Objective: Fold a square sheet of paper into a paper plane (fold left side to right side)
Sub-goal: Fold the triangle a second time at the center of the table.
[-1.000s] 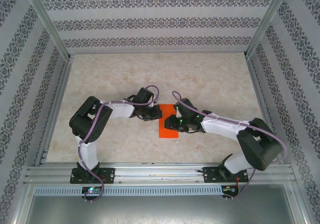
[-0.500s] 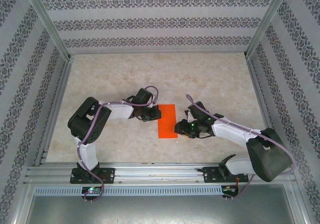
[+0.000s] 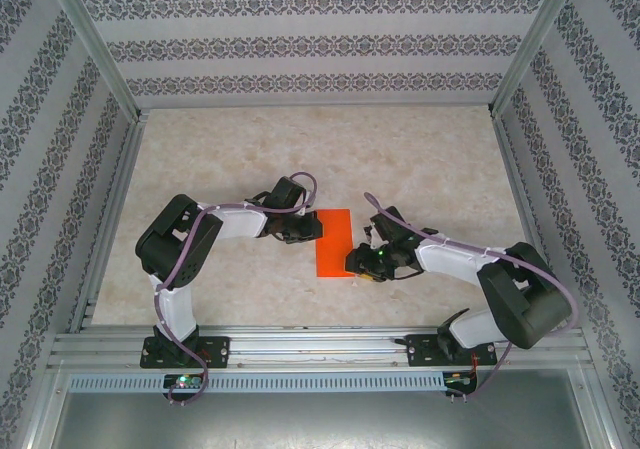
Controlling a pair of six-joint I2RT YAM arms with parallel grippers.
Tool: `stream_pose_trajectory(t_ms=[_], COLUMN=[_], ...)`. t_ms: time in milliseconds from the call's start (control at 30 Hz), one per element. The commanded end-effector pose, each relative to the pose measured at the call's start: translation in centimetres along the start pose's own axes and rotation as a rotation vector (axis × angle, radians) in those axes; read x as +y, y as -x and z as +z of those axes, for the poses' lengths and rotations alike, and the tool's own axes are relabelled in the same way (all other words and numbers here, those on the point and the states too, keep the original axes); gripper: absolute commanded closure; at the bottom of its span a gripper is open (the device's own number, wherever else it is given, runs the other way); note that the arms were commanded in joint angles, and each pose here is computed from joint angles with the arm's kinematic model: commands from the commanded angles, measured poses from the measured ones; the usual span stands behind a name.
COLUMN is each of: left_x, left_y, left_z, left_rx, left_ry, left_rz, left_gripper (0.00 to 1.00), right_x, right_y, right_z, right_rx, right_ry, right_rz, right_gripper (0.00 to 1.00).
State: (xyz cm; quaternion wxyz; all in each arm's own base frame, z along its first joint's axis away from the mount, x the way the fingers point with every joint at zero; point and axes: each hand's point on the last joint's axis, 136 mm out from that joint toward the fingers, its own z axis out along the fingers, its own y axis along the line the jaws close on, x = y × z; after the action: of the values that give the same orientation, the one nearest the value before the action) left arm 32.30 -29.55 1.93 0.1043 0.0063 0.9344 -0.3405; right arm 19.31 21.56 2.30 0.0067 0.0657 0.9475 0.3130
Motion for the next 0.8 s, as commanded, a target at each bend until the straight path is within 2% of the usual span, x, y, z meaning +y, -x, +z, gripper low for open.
stream_pose_trajectory(t_ms=[0,767], left_x=[1.4,1.3], left_y=[-1.6,-1.6], left_z=[0.0,-0.1], left_rx=[0.031,0.028], left_ry=[0.062,0.056], left_rz=[0.002,0.01], left_gripper=[0.9,0.9], right_x=[0.7,2.7], right_y=[-0.1,2.3], right_z=[0.6,0.0], right_rx=[0.011,-0.046], right_ry=[0.029,0.133], right_rz=[-0.006,-0.026], right_gripper=[0.59,0.6])
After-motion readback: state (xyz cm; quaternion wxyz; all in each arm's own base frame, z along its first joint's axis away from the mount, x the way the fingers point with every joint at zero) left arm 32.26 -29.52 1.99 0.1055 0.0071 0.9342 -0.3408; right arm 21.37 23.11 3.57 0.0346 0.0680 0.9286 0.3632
